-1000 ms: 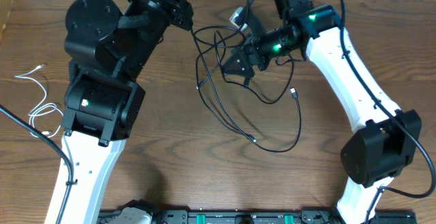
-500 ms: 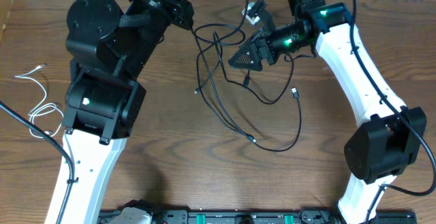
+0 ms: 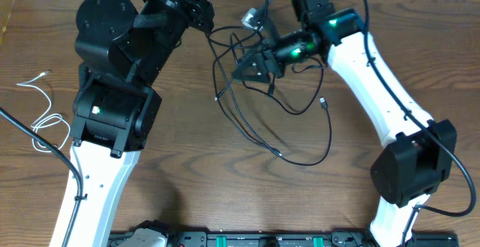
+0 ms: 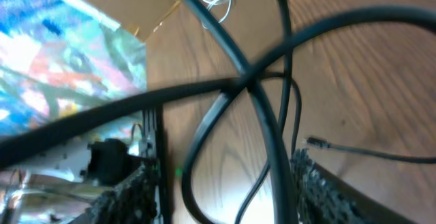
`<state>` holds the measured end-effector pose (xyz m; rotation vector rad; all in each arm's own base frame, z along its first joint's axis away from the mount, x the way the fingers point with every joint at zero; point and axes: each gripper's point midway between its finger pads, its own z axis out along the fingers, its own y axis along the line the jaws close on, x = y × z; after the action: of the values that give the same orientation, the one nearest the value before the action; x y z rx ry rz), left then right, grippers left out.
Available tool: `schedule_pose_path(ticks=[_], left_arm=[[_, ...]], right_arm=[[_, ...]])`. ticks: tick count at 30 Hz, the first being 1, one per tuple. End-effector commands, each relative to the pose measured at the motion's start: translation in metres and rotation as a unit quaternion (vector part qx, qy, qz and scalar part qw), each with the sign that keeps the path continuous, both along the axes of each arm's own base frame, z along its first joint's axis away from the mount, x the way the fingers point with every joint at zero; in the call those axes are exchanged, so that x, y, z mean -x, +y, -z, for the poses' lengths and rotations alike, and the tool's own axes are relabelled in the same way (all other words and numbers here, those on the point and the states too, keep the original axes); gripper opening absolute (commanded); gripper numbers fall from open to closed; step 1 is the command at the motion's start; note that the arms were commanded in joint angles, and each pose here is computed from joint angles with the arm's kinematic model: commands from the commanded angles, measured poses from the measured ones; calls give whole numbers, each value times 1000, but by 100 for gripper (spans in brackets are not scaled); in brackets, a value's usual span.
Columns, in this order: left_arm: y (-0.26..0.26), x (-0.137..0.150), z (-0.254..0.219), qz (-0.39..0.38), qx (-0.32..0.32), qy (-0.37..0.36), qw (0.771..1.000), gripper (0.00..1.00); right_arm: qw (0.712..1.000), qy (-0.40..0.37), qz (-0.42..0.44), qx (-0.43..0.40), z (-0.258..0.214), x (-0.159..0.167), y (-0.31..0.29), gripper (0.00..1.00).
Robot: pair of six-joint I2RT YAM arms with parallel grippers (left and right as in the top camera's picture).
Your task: Untangle cables
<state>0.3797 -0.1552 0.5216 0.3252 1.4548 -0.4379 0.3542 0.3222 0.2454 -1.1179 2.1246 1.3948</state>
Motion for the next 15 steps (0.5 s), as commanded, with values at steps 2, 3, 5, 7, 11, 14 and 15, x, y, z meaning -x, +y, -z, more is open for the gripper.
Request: schedule_pose_path(ticks=[2, 3, 5, 7, 11, 14, 15], left_arm=[[2, 0, -3, -6, 4, -4, 1000, 8], [2, 0, -3, -7, 4, -4, 1000, 8], [5, -1, -4, -12, 4, -4, 1000, 7], [13, -5, -3, -37, 6, -2, 999, 8], [39, -15, 4, -103, 6, 13, 995, 8], [67, -22, 12, -168, -2, 27, 985, 7], [78, -25, 15, -194, -2, 32, 980, 7]], right_arm=[[995, 18, 74, 62, 10, -14, 4, 36], [993, 22, 90, 73, 13, -18, 2, 24], [987, 31, 123, 96, 20, -27, -7, 2], [981, 36, 151, 118, 26, -36, -22, 1], [965, 48, 210, 150, 27, -52, -70, 1], [953, 49, 256, 157, 14, -61, -118, 1], [948, 49, 273, 157, 9, -64, -136, 1]])
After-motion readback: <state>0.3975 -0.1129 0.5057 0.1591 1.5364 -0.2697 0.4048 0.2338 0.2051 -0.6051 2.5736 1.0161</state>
